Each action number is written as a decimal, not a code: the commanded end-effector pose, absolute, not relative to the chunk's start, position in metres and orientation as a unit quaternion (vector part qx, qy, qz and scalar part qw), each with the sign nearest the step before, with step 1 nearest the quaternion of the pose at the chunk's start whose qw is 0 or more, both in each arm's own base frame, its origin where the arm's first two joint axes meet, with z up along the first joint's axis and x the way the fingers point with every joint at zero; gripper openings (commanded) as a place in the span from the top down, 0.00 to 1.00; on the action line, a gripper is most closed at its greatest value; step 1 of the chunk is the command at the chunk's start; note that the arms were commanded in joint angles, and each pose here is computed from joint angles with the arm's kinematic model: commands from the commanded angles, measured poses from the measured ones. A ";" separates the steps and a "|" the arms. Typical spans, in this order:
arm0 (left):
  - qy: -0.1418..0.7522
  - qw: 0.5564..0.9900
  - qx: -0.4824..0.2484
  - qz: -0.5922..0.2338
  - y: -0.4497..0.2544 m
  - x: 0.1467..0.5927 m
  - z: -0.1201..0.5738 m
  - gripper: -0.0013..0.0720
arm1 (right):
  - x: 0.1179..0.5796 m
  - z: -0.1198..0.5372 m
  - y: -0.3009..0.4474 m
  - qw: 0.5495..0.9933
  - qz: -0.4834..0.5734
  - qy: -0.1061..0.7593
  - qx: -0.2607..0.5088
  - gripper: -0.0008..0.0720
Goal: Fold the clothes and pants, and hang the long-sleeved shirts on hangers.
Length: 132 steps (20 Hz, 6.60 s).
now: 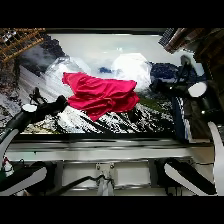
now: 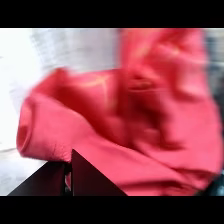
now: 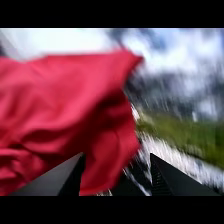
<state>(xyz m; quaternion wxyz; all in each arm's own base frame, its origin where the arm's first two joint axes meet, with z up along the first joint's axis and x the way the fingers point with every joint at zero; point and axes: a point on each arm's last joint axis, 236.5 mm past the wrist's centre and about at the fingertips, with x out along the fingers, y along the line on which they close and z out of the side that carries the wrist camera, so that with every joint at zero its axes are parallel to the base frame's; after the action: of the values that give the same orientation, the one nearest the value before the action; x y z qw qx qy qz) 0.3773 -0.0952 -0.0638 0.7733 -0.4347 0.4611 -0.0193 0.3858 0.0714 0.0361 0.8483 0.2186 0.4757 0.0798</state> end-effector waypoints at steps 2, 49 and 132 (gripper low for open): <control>0.376 0.824 -0.417 -0.066 -0.086 0.399 0.011 0.97 | 0.362 -0.033 0.090 0.773 0.056 0.556 0.301 0.20; -0.064 0.988 -0.115 -0.085 -0.005 0.326 0.433 0.98 | 0.328 0.346 0.142 0.927 0.239 0.250 0.148 0.95; 0.381 0.761 -0.516 0.094 0.036 0.361 -0.036 0.97 | 0.402 -0.079 0.031 0.727 0.050 0.634 0.259 0.49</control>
<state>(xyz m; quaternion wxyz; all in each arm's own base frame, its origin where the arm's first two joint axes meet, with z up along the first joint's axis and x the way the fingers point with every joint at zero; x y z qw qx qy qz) 0.3475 0.0335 -0.0536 0.7544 -0.5083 0.4019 0.1053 0.3974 0.0104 -0.0623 0.7429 0.2197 0.6320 0.0194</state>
